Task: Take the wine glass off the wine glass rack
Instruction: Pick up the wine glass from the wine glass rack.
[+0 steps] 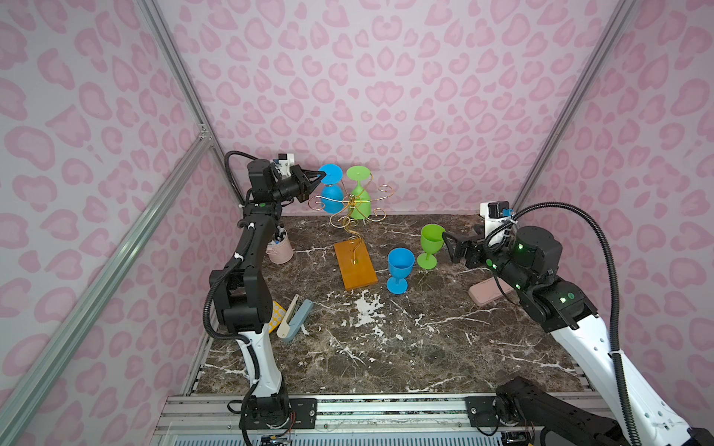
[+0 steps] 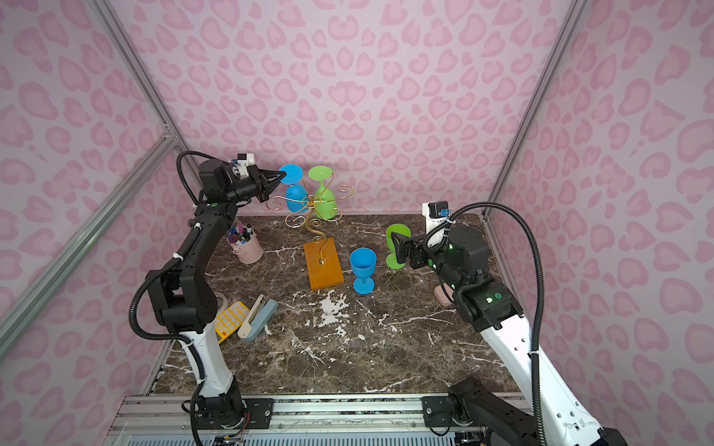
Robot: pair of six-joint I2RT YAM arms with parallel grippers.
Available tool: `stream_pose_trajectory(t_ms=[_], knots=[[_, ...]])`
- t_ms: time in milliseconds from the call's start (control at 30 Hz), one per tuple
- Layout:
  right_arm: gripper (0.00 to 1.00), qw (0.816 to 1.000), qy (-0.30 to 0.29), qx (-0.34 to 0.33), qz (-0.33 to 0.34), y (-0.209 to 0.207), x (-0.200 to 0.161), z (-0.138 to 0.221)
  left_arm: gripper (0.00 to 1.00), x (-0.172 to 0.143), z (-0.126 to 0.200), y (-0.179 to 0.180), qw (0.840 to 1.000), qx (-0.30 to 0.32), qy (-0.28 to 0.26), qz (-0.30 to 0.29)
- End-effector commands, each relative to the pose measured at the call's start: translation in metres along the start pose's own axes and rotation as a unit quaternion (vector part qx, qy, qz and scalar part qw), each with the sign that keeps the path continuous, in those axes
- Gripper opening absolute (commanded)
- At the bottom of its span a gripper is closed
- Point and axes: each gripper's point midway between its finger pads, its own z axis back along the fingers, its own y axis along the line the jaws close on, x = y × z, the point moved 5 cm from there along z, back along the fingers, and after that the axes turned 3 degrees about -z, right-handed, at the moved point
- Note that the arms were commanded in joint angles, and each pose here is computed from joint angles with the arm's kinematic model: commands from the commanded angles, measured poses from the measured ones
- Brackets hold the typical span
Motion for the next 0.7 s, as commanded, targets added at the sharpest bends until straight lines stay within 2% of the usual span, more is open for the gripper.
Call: stream_pose_trajectory(t_ms=[0,433,667], knots=[[0.98,1.000,-0.008,0.000,-0.003,0.000,0.002,0.001,0.04,0.002,-0.003,-0.007,1.000,-0.017,0.002,-0.017],[0.98,1.000,-0.006,-0.005,-0.003,-0.002,-0.001,0.005,0.04,0.010,-0.012,-0.009,1.000,-0.027,0.004,-0.016],[0.98,1.000,-0.007,-0.006,-0.005,-0.003,-0.002,0.004,0.04,0.002,-0.014,-0.017,0.999,-0.037,0.024,-0.022]])
